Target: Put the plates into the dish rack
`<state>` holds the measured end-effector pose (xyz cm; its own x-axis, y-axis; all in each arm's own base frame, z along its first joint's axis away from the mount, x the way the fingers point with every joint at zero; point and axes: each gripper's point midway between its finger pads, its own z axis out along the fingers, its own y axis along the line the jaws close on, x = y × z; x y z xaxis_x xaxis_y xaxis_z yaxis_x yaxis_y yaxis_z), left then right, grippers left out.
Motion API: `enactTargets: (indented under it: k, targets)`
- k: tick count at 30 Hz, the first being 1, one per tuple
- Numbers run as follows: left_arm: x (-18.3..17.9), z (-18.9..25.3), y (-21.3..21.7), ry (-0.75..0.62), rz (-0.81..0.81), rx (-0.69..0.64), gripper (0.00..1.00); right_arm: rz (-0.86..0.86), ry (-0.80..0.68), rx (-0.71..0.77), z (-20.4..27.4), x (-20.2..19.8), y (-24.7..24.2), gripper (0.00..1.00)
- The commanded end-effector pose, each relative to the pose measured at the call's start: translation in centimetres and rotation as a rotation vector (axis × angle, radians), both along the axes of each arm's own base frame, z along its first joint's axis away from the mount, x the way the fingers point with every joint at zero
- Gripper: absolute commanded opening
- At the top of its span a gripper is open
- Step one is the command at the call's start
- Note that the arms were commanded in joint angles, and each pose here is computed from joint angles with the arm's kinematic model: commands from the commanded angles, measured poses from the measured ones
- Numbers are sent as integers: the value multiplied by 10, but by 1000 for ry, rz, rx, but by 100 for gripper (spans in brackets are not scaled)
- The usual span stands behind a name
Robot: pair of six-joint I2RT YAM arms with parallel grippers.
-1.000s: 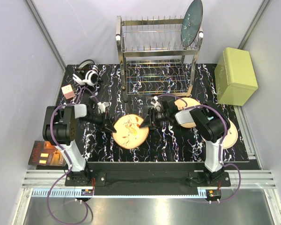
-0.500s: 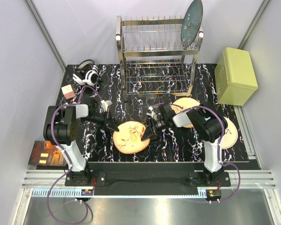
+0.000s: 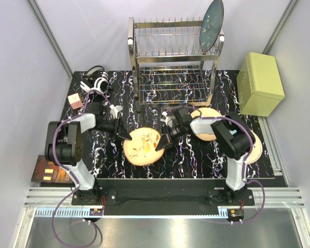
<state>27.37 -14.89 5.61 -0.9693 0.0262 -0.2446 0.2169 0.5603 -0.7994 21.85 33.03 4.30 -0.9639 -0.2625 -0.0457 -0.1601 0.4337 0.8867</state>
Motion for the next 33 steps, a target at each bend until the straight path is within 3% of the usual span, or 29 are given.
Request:
enactTargets:
  k: [1,12,17,22,23,27,30,33]
  targets:
    - [-2,50,-3,-83,-21,-65,40,105,-403,56,83,30,-5,0]
    - [11,99,25,-279,14,-9,44,196,-794,-125,151,37,-51,0]
    - [16,110,31,-341,18,4,44,126,-940,-127,220,46,-60,0]
    - [20,112,33,-363,25,6,44,-68,-1099,-190,289,67,-75,0]
    - [20,113,33,-372,23,7,44,-184,-1109,-256,299,81,-85,0]
    - [25,114,34,-389,21,14,44,-350,-1199,-365,340,98,-109,0]
    - [28,114,34,-386,21,10,44,-505,-1342,-431,394,121,-131,0]
    - [31,112,34,-379,22,8,44,-711,-1510,-405,484,139,-147,0]
